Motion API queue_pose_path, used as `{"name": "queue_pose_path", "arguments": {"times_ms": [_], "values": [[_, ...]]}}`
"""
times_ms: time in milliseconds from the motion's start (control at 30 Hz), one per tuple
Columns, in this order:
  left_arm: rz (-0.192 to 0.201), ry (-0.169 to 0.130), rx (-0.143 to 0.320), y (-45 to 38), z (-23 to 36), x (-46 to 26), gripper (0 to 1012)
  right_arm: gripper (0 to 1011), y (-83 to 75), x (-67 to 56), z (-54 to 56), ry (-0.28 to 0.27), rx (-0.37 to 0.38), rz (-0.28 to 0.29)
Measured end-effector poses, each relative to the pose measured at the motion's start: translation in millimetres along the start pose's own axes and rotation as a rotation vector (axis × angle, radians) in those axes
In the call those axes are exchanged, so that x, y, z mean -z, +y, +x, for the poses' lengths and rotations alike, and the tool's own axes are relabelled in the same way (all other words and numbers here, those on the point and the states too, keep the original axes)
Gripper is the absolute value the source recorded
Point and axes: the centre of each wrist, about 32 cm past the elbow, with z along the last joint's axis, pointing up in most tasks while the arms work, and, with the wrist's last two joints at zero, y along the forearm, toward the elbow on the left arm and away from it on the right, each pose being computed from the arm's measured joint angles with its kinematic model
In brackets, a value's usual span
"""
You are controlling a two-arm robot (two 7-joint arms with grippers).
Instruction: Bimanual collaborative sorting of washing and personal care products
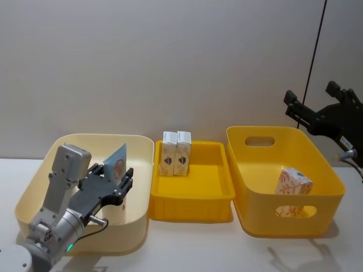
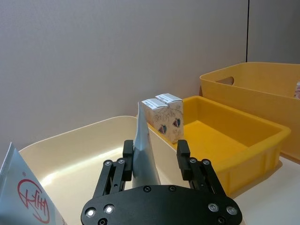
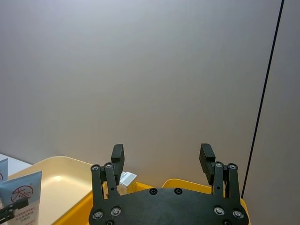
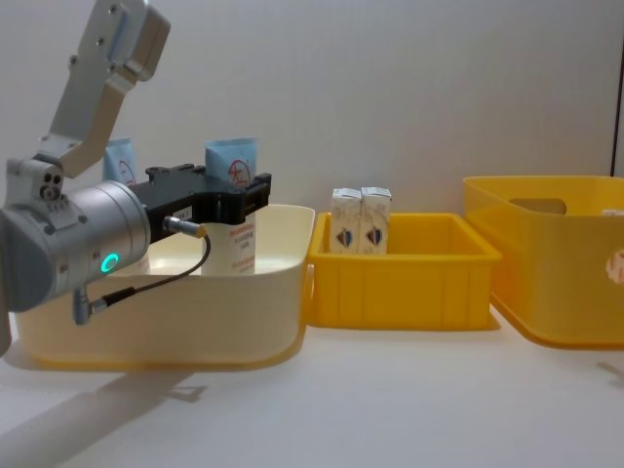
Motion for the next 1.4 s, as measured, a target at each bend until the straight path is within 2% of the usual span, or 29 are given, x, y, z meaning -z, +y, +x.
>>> {"name": "queue_pose_path", "arguments": {"times_ms": [67, 100, 233, 267, 367, 467, 700, 1400], "values": [[0.000, -0.001, 0.000, -0.1, 0.0, -0.1, 526, 1001, 0.0, 0.0, 0.0, 0.000, 0.000, 0.000], [0.000, -0.001, -0.001, -0.2, -0.1, -0.1, 469, 1001, 0.0, 0.0, 0.0, 0.000, 0.000, 0.000], [0.001, -0.003, -0.001, -0.4, -0.2, -0.2, 382, 1001, 0.0, 0.0, 0.0, 0.000, 0.000, 0.000], [0.001, -0.003, -0.001, -0.4, -0.2, -0.2, 319, 1001, 0.0, 0.0, 0.0, 0.000, 0.000, 0.000], [0.002, -0.003, -0.001, -0.6, -0.2, -0.2, 224, 1001, 0.0, 0.0, 0.0, 0.000, 0.000, 0.000], [0.002, -0.004, -0.002, -0.7, -0.3, -0.3, 179, 1001, 0.0, 0.0, 0.0, 0.000, 0.000, 0.000], [0.001, -0.005, -0.002, -0.8, -0.3, -0.5, 140, 1001, 0.0, 0.0, 0.0, 0.000, 0.000, 0.000], [0.001, -0.006, -0.003, -0.9, -0.2, -0.7, 141, 1001, 0.0, 0.0, 0.0, 0.000, 0.000, 0.000]]}}
